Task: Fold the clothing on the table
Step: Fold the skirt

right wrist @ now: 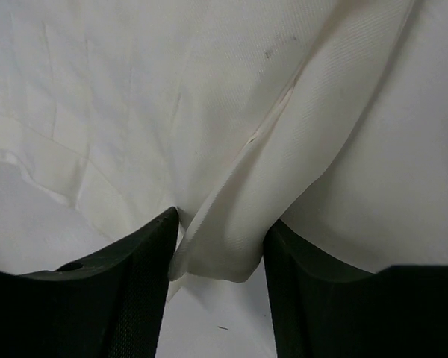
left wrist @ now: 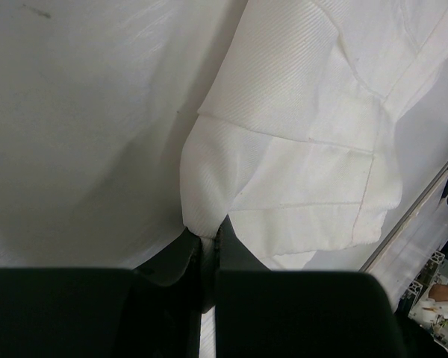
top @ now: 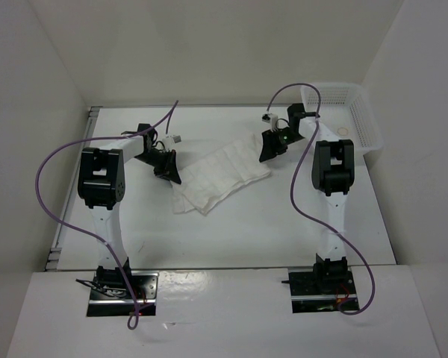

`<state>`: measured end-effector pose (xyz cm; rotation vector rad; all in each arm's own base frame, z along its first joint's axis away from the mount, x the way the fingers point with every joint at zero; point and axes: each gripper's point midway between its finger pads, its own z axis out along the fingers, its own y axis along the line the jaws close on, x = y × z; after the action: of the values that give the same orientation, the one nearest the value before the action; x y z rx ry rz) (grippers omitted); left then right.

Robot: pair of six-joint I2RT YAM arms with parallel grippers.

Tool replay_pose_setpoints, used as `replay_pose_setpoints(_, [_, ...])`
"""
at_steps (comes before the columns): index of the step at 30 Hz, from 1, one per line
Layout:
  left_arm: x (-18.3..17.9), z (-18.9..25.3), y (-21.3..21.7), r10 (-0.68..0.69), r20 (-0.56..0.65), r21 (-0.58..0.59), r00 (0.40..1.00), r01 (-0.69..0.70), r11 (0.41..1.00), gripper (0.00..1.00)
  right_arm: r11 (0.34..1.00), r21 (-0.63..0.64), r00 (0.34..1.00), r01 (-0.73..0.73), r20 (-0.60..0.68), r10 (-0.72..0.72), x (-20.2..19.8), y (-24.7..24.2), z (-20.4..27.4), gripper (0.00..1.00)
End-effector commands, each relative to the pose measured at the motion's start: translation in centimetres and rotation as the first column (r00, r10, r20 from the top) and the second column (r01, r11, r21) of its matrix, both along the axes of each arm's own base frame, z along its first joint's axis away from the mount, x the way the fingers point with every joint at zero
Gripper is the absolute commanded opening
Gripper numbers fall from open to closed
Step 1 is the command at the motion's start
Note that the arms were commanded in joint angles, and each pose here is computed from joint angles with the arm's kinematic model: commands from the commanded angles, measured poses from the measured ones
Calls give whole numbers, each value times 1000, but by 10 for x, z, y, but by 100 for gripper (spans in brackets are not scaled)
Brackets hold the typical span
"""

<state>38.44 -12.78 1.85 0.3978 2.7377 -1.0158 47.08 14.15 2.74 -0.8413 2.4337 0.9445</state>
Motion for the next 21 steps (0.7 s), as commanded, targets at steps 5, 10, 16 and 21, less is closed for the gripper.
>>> replay_pose_setpoints(5, [-6,-22,9,-52,-8,85,999,52,995,3,997,-81,993,-7,-115,-2,-27,-3,-25,29])
replay_pose_setpoints(10, [-7,-26,9,-52,-17,85,999,53,995,3,993,-118,996,10,-91,-21,-22,-4,-23,0])
replay_pose_setpoints(16, [-2,-20,6,-54,-6,67,999,54,996,3,982,-169,997,83,22,-80,-4,-13,13,0])
replay_pose_setpoints(21, [-2,-23,4,-39,-28,56,999,41,998,3,967,-220,986,129,131,-102,6,-15,49,0])
